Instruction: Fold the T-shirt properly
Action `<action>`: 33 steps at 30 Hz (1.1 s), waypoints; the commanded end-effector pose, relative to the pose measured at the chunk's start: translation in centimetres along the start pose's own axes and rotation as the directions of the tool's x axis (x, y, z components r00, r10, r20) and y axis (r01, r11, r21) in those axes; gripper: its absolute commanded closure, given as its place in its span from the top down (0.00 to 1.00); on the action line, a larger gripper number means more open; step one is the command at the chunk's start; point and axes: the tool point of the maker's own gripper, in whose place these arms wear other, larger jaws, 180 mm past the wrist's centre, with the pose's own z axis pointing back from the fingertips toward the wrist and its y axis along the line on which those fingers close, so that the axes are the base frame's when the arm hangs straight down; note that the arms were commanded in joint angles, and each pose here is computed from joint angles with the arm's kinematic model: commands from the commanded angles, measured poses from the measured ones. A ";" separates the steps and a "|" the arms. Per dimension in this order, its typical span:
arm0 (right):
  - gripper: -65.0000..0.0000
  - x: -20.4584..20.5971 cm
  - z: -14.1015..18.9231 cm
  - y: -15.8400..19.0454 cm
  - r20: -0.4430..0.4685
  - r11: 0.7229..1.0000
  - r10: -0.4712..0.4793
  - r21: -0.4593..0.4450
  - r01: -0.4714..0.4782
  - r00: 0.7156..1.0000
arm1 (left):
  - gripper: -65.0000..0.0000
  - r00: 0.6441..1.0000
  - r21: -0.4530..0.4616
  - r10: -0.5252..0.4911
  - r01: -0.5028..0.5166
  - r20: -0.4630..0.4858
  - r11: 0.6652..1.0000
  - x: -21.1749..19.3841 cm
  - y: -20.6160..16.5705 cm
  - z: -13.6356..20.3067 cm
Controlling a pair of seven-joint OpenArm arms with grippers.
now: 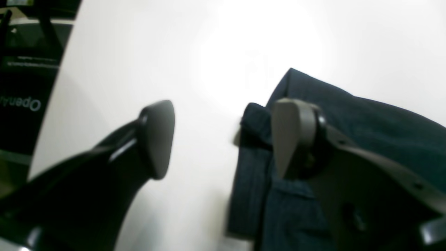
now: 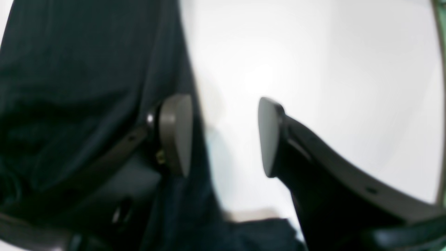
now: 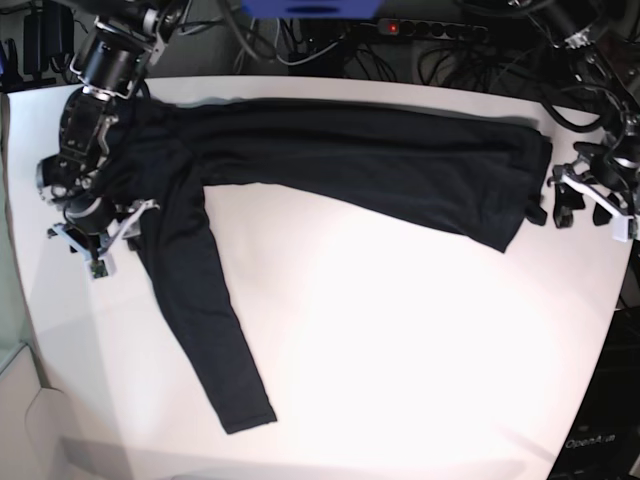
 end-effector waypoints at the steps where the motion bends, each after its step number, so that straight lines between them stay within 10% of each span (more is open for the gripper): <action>1: 0.49 2.5 0.3 -1.2 0.071 1.000 0.007 -0.026 -0.006 0.997 | 0.65 0.997 0.001 -0.026 0.026 0.070 1.000 2.6 0.1 0.1; 33: 0.49 10.8 -1.8 2.7 0.207 0.997 0.034 0.062 -0.048 0.978 | 0.65 0.998 -0.104 -0.010 0.004 -0.062 0.995 0.1 -2.8 -3.1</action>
